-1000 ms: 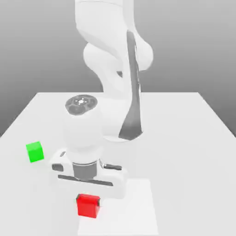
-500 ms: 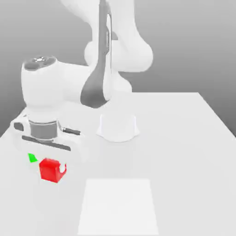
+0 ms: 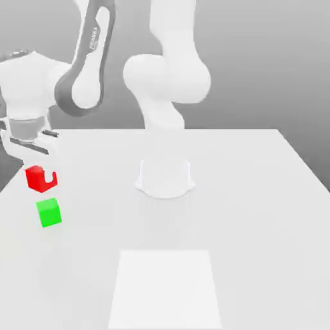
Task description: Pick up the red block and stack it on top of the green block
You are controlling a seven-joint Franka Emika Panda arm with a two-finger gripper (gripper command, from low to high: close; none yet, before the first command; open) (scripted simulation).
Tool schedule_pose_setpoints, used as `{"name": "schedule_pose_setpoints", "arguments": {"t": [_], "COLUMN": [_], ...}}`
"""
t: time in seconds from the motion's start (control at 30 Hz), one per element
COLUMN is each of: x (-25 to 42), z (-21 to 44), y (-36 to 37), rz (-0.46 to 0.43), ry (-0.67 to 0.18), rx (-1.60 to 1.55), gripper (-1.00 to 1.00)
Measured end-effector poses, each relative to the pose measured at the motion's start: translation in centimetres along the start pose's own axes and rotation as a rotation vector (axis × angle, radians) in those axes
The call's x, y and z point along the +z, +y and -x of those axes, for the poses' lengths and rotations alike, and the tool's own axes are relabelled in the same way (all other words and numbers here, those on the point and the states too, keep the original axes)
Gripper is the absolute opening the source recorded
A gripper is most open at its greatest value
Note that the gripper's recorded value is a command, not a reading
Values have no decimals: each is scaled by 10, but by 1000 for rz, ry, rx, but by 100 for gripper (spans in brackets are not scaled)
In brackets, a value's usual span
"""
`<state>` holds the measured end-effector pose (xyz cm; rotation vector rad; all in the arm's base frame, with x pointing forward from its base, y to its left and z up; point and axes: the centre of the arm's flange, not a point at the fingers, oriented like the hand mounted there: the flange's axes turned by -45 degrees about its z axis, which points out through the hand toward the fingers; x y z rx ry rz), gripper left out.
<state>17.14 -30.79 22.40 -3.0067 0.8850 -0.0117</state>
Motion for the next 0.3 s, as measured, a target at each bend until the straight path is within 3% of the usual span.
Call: {"name": "schedule_pose_setpoints", "arguments": {"t": [0.2,0.23,0.3], "x": [39,43,43], "z": [2,4,4], "y": [-1,0,0], "rz": [5,7,7], "ry": [-3,-5,-5], "rx": [-3,1,0], "gripper": [-100,100,100]}}
